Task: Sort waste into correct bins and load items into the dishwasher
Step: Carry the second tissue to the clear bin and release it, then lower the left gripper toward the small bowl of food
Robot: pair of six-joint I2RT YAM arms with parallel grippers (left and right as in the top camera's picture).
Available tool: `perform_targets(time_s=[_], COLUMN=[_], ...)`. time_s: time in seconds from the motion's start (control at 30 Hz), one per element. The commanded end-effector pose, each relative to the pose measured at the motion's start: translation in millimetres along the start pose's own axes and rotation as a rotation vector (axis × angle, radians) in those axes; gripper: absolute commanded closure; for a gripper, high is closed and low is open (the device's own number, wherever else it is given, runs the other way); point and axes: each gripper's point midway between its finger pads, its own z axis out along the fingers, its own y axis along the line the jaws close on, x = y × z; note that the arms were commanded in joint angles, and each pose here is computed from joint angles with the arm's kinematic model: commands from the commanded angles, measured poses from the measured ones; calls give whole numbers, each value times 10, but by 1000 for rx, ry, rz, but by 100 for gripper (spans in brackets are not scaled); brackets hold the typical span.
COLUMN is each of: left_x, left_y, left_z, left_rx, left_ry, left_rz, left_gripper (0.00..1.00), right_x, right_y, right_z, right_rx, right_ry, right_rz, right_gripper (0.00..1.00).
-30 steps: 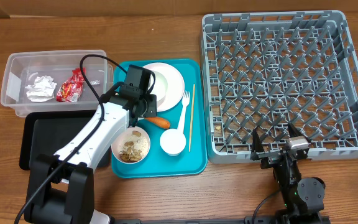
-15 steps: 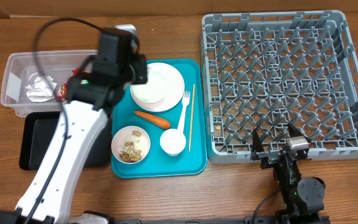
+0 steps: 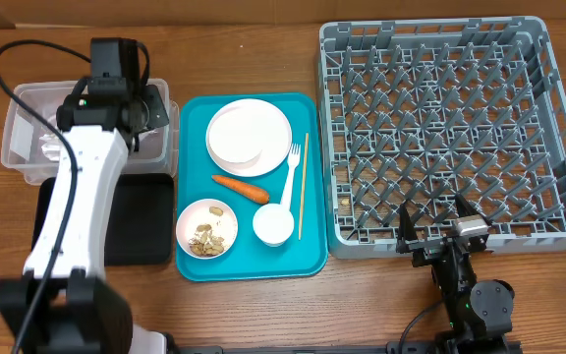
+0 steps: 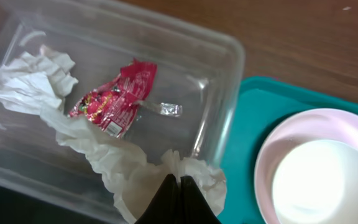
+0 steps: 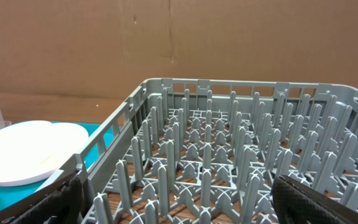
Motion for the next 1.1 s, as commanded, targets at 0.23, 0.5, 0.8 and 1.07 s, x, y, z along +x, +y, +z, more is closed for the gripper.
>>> perform_targets(time_s=[0.23, 0.5, 0.8, 1.07], left_x=[182, 59, -154, 245], left_y=[57, 43, -137, -725], left_z=[519, 443, -133, -789], left_rx=[-10, 2, 91, 475], left_ry=[117, 74, 114, 366], left_rz=[-18, -24, 14, 17], left_gripper=[95, 0, 0, 0], right_x=[17, 17, 17, 17], right_y=[22, 22, 23, 22], right_z=[2, 2, 2, 2], right_rx=[-10, -10, -10, -10], right_ry=[-4, -4, -4, -4], right_rz=[4, 4, 4, 4], right_gripper=[0, 0, 0, 0])
